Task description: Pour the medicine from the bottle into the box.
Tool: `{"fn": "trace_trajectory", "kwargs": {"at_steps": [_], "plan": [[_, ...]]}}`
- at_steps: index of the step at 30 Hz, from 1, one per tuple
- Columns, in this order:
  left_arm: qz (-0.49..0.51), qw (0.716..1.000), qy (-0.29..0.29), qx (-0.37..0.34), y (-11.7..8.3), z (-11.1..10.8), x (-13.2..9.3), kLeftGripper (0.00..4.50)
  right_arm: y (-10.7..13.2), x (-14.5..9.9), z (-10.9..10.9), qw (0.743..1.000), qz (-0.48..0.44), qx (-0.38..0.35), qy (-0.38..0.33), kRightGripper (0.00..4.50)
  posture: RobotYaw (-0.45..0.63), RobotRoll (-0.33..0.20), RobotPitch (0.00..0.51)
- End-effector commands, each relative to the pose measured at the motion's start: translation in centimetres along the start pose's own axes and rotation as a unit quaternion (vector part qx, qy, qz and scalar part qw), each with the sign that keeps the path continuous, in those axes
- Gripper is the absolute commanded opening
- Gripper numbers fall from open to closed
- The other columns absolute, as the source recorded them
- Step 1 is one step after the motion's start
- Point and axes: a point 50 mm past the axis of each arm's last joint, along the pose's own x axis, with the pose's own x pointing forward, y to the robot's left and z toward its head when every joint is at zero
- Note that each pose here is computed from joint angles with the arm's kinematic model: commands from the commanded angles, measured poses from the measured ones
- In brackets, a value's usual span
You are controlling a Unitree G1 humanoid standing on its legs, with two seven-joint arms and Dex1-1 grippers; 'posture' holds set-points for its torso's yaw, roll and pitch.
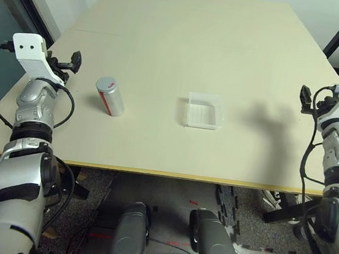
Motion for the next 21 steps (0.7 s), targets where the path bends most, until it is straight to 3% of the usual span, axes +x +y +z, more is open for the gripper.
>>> {"fn": "trace_trajectory", "kwargs": {"at_steps": [1, 21], "plan": [[0.002, 1.000, -0.002, 0.001, 0.0, 0.2, 0.1, 4.48, 0.3, 0.2, 0.2, 1.000, 0.003, 0.003, -0.005, 4.50, -0.11, 0.000, 0.070], [-0.001, 1.000, -0.006, -0.001, 0.0, 0.7, 0.0, 4.48, 1.7, 0.8, 1.0, 0.997, 0.059, 0.035, -0.029, 4.50, -0.10, 0.000, 0.074]]}}
